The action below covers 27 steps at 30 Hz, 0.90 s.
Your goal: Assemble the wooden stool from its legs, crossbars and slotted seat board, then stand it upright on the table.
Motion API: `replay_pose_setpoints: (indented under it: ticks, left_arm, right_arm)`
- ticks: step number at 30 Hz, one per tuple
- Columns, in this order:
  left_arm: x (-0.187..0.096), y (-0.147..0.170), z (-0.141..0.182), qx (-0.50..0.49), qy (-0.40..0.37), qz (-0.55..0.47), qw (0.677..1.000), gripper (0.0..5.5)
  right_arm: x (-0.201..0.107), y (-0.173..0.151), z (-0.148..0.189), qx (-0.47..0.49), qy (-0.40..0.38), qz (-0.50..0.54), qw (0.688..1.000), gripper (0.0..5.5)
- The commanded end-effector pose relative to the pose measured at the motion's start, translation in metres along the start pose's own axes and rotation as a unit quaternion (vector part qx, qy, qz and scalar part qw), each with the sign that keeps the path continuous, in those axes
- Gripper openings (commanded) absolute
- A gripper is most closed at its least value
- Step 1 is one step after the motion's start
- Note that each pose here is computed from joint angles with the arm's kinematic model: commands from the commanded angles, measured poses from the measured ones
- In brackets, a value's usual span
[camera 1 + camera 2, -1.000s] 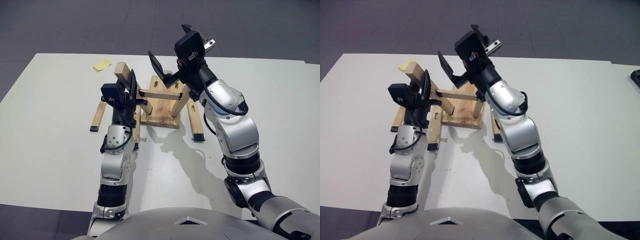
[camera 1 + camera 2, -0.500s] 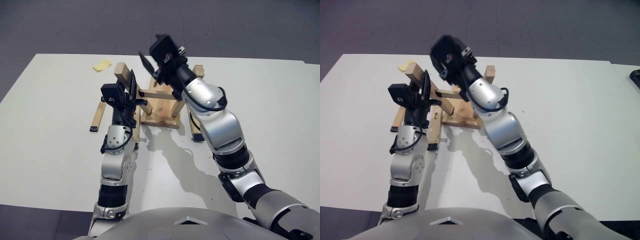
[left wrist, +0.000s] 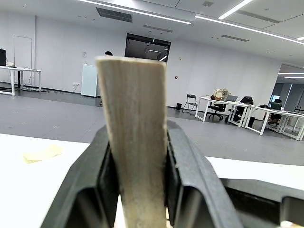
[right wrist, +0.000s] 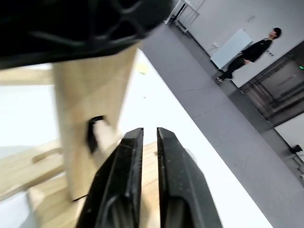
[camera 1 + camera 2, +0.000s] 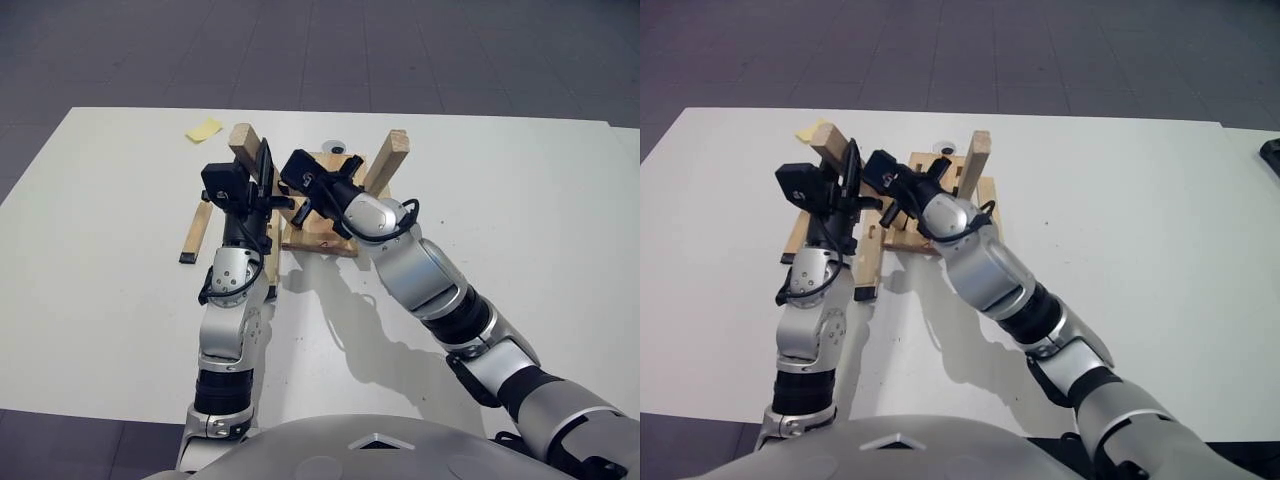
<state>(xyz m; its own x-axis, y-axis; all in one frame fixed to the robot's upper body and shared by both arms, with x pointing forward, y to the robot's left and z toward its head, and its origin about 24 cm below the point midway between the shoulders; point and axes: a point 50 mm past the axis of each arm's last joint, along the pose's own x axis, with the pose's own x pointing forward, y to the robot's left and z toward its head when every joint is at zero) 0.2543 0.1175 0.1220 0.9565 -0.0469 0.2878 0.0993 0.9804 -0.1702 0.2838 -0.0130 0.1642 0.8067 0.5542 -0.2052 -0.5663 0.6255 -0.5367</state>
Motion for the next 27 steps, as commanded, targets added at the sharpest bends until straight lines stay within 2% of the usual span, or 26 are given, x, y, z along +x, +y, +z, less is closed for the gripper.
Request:
replay_pose_setpoints:
  ticks: [1, 3, 4, 6, 9, 12, 15, 18, 20, 24, 26, 27]
  left_arm:
    - [-0.015, 0.009, -0.036, 0.018, 0.111, 0.021, 0.993, 1.02]
    - [-0.015, 0.010, -0.036, 0.019, 0.112, 0.022, 0.993, 1.02]
    - [-0.015, 0.010, -0.036, 0.019, 0.112, 0.023, 0.993, 1.02]
    - [-0.015, 0.009, -0.036, 0.020, 0.112, 0.024, 0.993, 1.02]
    - [-0.014, 0.008, -0.035, 0.021, 0.110, 0.021, 0.994, 1.02]
    - [-0.014, 0.007, -0.034, 0.023, 0.109, 0.018, 0.994, 1.02]
    - [-0.013, 0.005, -0.034, 0.029, 0.109, 0.011, 0.994, 1.02]
    - [-0.011, 0.005, -0.035, 0.032, 0.115, 0.002, 0.993, 1.02]
    - [-0.012, 0.003, -0.037, 0.038, 0.122, -0.012, 0.992, 1.02]
    - [-0.016, 0.002, -0.045, 0.054, 0.152, -0.046, 0.986, 1.02]
    - [-0.018, 0.006, -0.049, 0.060, 0.165, -0.051, 0.983, 1.02]
    - [-0.019, 0.008, -0.050, 0.064, 0.170, -0.051, 0.982, 1.02]
  right_arm:
    - [-0.012, -0.041, 0.037, 0.037, -0.124, -0.134, 0.982, 0.00]
    - [-0.015, -0.046, 0.043, 0.065, -0.143, -0.146, 0.977, 0.00]
    - [-0.012, -0.040, 0.039, 0.077, -0.125, -0.119, 0.982, 0.00]
    - [-0.004, -0.022, 0.020, 0.120, -0.062, -0.049, 0.990, 0.00]
    - [0.000, 0.004, -0.007, 0.188, 0.048, 0.036, 0.980, 0.00]
    - [0.000, 0.014, -0.017, 0.207, 0.091, 0.070, 0.972, 0.00]
    - [0.000, 0.001, 0.000, 0.213, 0.030, 0.051, 0.975, 0.00]
    - [-0.008, -0.035, 0.026, 0.209, -0.075, -0.030, 0.975, 0.00]
    - [-0.018, -0.057, 0.044, 0.232, -0.153, -0.077, 0.958, 0.00]
    - [-0.051, -0.096, 0.080, 0.285, -0.307, -0.131, 0.898, 0.00]
    - [-0.066, -0.113, 0.091, 0.286, -0.353, -0.152, 0.878, 0.00]
    - [-0.070, -0.119, 0.092, 0.281, -0.360, -0.165, 0.874, 0.20]
